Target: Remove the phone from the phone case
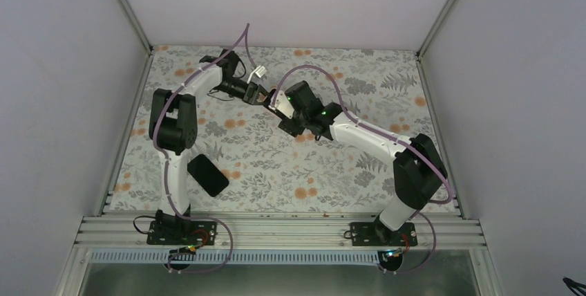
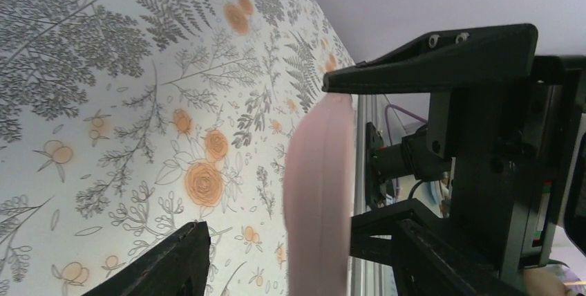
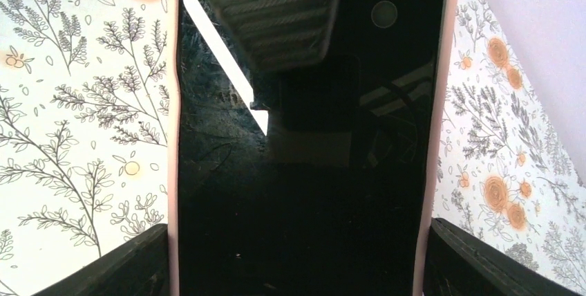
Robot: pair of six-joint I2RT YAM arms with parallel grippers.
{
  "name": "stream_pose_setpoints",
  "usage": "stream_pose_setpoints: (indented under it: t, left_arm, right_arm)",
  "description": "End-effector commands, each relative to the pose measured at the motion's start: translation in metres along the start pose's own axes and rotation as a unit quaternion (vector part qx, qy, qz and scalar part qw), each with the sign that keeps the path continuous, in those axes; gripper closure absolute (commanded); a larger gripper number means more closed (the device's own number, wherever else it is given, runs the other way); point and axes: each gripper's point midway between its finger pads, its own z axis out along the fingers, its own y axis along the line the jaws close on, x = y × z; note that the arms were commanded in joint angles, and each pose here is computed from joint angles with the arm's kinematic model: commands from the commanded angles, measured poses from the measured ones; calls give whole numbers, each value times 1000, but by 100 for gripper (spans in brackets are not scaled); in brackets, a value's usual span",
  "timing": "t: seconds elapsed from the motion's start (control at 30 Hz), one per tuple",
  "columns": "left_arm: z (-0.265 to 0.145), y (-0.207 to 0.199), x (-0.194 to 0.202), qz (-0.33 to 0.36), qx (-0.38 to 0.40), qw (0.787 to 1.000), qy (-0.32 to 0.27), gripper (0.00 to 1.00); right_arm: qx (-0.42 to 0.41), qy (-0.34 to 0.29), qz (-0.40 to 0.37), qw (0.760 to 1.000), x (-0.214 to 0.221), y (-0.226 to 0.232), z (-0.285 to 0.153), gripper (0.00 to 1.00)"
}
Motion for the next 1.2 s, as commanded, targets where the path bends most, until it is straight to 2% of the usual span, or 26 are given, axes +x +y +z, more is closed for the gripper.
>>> stream_pose_setpoints:
  t: [0.0, 0.07, 0.1, 0.13, 0.2, 0.37, 0.43, 0.57, 0.8, 0.97, 1.07, 1.17]
  left_arm:
    - [5, -13, 1, 9, 30, 1000, 6, 34]
    - [7, -14, 1, 9, 36, 999, 7, 37]
    - [8, -15, 1, 8, 39, 999, 8, 43]
    - [9, -16, 1, 12, 40, 999, 9, 55]
    - [12, -19, -1, 17, 40, 999, 14, 67]
    - [10, -26, -6, 34, 41, 998, 14, 73]
    - [8, -32, -9, 49, 42, 998, 12, 80]
    - [1, -41, -19, 91, 12, 996, 19, 97]
    - [-21, -83, -37, 204, -39, 978, 25, 98]
    - [-32, -123, -39, 277, -33, 960, 13, 97]
    - [-38, -148, -33, 341, -45, 939, -13, 91]
    - [-40, -159, -21, 392, -71, 916, -37, 93]
  right_arm:
    - [44, -53, 4, 998, -37, -23, -12, 16]
    - [41, -56, 3, 998, -40, -23, -14, 16]
    - [39, -56, 2, 998, -40, -21, -13, 16]
    - [40, -57, 2, 998, -40, -21, -14, 16]
    - [41, -59, 1, 997, -41, -21, -16, 16]
    - [35, -61, 0, 997, -42, -19, -20, 10]
    - [20, -63, 1, 998, -42, -15, -23, 1]
    - [-74, -39, -14, 996, -34, 10, -41, 0]
    - [-106, -92, 23, 990, -5, -28, -104, 0]
    - [-196, -138, 32, 970, 32, -14, -124, 0]
    - [-203, -162, 17, 966, 43, -8, -126, 0]
    - [-213, -195, 11, 957, 46, -12, -128, 0]
